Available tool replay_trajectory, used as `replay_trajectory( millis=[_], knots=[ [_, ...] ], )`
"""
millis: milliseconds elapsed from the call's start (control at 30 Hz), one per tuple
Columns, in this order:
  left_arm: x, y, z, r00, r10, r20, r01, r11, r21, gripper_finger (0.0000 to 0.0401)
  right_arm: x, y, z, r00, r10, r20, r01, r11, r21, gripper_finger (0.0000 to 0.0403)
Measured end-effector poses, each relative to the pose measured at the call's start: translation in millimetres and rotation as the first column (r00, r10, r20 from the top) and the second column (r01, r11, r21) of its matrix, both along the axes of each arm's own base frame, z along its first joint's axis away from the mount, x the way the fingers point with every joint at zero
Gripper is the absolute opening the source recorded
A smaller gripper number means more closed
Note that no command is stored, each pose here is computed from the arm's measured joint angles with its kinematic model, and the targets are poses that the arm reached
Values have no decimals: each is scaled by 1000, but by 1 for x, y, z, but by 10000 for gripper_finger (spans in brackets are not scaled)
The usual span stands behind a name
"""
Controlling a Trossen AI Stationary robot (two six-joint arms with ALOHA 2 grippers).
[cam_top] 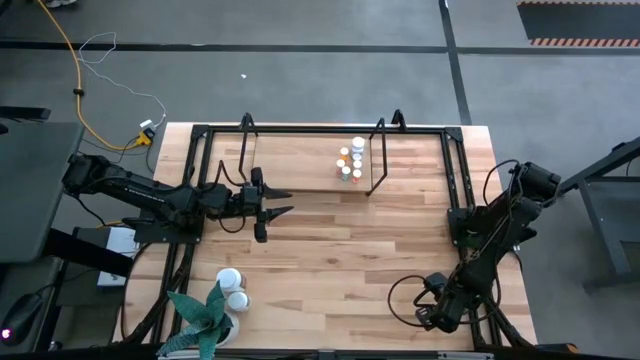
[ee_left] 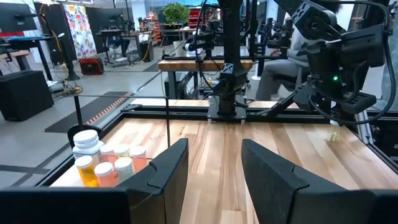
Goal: Pick and place medicine bottles onto shelf by color
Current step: Put the yellow pill bottle on the shelf
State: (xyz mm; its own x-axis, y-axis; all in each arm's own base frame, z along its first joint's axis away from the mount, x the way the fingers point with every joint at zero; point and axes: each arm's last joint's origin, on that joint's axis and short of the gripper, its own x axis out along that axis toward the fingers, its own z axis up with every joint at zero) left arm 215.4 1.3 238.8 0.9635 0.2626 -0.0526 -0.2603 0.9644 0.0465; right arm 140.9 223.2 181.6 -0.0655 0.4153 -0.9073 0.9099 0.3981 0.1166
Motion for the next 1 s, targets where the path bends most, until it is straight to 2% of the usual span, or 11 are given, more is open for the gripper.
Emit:
replay_trajectory(
  millis=[500,833,1000],
  knots=[
    [0,0,0,1000,0,0,0,1000,0,140,-1,-1,0,1000,-16,-14,16,1000,-11,184],
    [0,0,0,1000,0,0,0,1000,0,140,0,-1,0,999,-34,-22,34,999,-12,122],
    [0,0,0,1000,0,0,0,1000,0,140,-1,-1,0,999,-32,-25,32,999,-9,109]
  ],
)
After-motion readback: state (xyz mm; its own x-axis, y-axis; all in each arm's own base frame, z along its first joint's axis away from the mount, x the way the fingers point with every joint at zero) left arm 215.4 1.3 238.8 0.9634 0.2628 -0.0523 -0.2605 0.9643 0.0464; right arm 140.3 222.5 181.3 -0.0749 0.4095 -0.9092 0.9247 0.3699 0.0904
